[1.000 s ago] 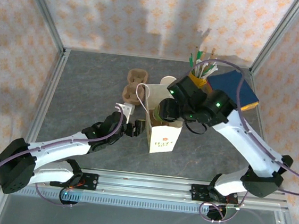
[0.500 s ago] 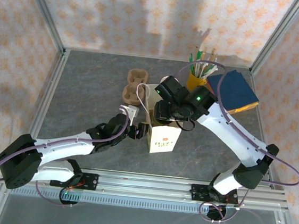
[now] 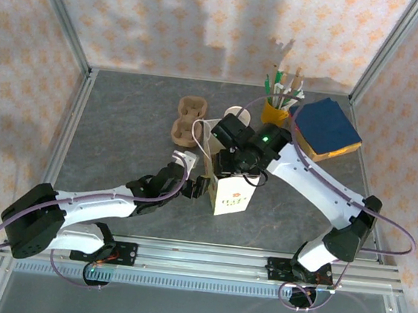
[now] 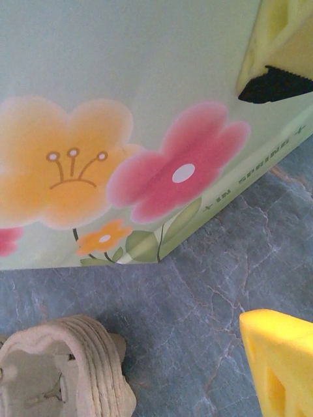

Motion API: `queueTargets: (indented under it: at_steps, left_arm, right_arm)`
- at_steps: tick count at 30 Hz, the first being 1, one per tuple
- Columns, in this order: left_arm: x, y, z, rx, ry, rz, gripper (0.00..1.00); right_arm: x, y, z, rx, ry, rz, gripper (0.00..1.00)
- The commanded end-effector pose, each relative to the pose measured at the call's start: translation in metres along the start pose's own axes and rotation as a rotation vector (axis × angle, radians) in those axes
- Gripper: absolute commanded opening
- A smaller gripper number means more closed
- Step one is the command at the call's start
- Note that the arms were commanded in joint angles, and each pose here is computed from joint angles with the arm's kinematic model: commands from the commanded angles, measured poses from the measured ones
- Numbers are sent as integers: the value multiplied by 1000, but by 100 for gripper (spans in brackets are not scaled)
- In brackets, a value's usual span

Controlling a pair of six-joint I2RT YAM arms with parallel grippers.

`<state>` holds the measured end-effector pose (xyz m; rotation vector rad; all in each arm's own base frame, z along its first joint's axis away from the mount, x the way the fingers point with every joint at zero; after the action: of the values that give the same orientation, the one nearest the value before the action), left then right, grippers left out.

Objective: Pack the takeout coffee

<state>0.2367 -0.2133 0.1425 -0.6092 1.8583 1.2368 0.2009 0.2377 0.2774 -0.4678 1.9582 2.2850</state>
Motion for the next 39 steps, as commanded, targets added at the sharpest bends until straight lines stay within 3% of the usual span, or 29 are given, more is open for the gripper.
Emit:
queueTargets:
  at_steps: [1, 23, 39]
  left_arm:
    - [0, 1, 2, -24, -30, -23, 84]
    - [4, -5, -2, -6, -36, -19, 84]
    - [5, -12, -4, -18, -43, -3, 84]
  right_arm:
    - [5, -5, -4, 3, 29, 51, 49]
    - [-4, -42, -18, 73, 72, 149, 49]
    - [10, -56, -26, 99, 90, 217, 48]
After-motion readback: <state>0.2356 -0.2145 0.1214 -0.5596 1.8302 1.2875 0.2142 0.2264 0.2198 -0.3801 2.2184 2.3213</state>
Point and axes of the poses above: each hand's point on the last joint's axis, 136 mm out from that joint toward the fingers, its own y axis back along the fingers, its own z axis along the line the jaws close on, x = y × z, the point moved 5 cm from there along y, back along the fingers, and after that the axes turned 1 degree about y, right-handed, at the moved point
